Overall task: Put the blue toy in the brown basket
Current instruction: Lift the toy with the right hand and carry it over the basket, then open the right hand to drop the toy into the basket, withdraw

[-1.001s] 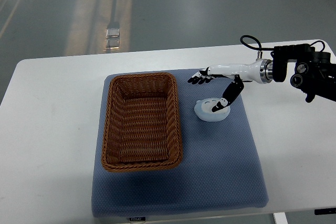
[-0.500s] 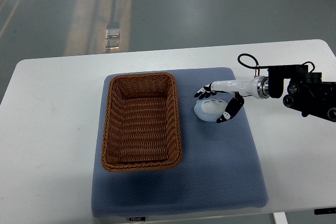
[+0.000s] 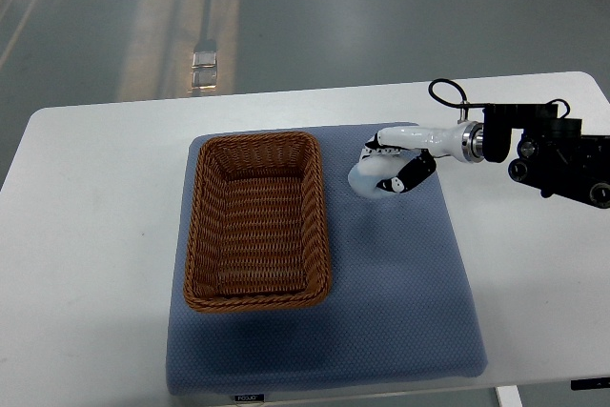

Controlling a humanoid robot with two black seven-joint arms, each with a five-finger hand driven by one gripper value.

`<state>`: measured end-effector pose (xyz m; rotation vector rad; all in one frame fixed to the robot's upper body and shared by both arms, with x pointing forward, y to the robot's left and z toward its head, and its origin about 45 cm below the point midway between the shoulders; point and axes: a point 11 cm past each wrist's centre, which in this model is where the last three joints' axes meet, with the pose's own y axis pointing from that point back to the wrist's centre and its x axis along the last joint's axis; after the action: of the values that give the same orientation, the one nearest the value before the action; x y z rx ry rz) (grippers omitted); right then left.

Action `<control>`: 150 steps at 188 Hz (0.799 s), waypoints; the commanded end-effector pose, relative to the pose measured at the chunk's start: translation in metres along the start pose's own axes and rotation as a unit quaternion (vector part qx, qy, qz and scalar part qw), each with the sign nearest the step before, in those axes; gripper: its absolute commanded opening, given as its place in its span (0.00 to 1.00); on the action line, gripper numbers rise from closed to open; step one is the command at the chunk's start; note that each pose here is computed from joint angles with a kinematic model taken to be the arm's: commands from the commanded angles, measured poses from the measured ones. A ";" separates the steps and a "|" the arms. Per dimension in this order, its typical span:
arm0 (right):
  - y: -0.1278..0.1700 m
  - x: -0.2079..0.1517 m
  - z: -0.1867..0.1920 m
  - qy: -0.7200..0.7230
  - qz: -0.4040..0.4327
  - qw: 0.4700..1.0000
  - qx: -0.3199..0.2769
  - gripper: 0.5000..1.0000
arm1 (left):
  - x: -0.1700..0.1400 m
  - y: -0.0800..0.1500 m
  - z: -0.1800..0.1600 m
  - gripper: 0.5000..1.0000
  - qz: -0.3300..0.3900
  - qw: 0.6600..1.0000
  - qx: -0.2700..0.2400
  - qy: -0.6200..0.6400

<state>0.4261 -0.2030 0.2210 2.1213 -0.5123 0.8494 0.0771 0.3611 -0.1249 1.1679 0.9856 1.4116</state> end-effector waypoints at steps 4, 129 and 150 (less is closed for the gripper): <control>-0.002 0.025 -0.017 0.013 0.019 1.000 0.014 0.00 | 0.000 0.000 0.000 1.00 0.000 1.000 0.000 0.000; -0.079 0.006 -0.120 0.019 -0.010 0.994 0.104 0.30 | 0.000 0.000 0.000 1.00 0.000 1.000 0.000 0.001; -0.080 0.003 -0.120 0.017 -0.012 0.994 0.107 0.57 | 0.000 0.000 0.000 1.00 0.000 1.000 0.000 0.001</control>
<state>0.4296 -0.0610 0.2414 2.2897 -0.3967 0.9637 0.0771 0.3616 -0.1248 1.1678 0.9860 1.4144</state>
